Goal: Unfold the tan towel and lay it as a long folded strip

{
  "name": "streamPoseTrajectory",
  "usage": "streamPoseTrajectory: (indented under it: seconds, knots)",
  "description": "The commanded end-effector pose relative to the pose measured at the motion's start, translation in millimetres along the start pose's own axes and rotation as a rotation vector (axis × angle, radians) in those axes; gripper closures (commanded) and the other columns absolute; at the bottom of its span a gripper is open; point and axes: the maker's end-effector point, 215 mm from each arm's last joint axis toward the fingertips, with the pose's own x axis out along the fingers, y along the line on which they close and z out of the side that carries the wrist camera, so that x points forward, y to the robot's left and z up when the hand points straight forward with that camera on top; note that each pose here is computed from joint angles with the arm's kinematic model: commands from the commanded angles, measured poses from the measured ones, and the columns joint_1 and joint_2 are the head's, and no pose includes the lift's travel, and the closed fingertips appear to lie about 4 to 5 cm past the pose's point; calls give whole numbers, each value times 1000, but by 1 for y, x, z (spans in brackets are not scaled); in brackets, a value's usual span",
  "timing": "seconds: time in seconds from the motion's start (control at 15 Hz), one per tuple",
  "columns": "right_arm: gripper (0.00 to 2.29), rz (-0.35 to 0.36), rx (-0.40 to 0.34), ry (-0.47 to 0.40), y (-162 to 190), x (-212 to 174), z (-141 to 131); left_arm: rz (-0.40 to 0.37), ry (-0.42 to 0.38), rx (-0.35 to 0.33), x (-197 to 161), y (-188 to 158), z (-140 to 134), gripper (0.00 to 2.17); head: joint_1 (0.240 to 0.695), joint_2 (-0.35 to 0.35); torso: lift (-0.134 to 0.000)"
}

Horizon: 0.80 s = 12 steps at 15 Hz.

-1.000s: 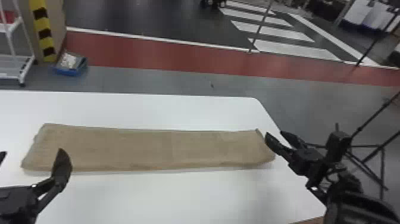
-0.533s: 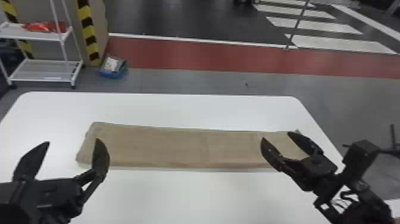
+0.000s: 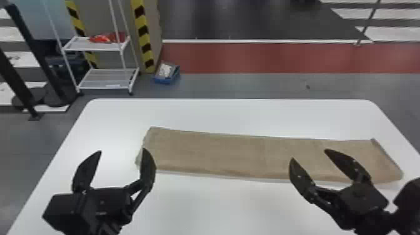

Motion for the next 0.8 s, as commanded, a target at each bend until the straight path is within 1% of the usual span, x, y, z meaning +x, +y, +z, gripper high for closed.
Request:
streamPoseTrajectory:
  seconds: [0.0,0.2,0.73]
  knots:
    - [66,-9,-3,-10,-2,-3,4,11,12,9,-5,8,-7,29,695,29,-110]
    - [66,-23,8,-12,-9,-7,4,16,5,9,-7,11,-6,29,695,35,-110]
    - [70,-21,14,-15,-8,-6,5,15,8,10,-9,10,-6,29,695,30,-110]
